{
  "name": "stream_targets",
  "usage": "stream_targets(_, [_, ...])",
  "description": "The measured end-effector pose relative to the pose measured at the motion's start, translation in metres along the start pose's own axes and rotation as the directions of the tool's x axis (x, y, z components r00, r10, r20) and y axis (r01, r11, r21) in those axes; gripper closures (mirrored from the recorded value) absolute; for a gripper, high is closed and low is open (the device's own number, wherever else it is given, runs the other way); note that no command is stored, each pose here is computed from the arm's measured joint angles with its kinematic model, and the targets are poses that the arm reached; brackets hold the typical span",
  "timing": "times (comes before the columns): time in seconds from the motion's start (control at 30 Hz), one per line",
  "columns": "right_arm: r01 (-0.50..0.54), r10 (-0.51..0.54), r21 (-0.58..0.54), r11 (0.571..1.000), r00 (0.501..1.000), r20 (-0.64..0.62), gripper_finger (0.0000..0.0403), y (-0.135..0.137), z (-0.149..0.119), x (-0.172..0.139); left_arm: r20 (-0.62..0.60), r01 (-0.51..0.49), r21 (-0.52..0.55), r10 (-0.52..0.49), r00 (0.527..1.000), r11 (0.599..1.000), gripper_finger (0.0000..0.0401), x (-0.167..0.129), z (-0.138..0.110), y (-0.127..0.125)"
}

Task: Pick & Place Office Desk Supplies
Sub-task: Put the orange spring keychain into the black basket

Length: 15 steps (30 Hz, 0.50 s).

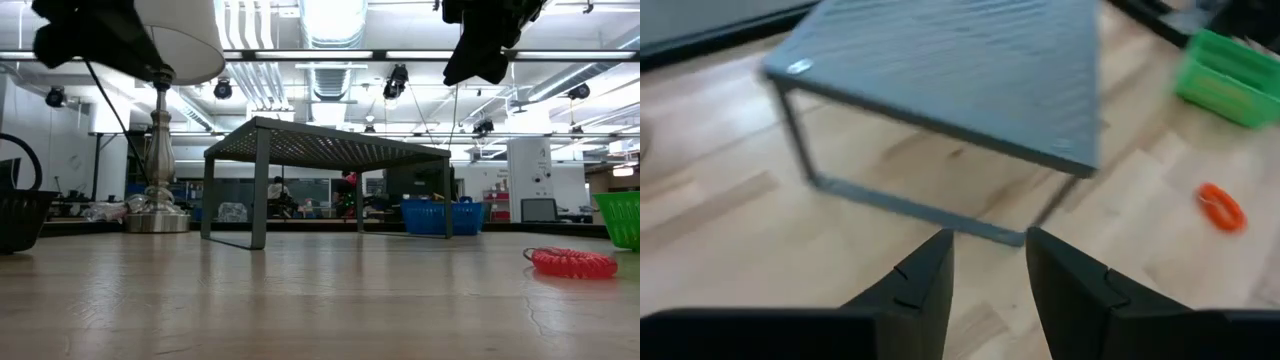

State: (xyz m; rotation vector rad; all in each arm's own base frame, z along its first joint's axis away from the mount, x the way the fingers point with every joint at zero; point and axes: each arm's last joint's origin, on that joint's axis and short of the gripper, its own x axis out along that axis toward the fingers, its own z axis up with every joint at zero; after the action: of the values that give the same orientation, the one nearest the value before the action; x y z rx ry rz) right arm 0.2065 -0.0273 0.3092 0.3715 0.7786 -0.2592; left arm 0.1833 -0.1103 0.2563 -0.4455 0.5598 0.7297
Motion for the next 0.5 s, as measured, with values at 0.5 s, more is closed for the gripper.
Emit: stream_targets(0.5, [0.000, 0.000, 0.000, 1.000, 1.000, 0.000, 0.0319, 0.000, 0.000, 0.000, 0.133, 0.171, 0.466, -0.260, 0.956, 0.868, 0.0267, 0.006, 0.036, -0.034])
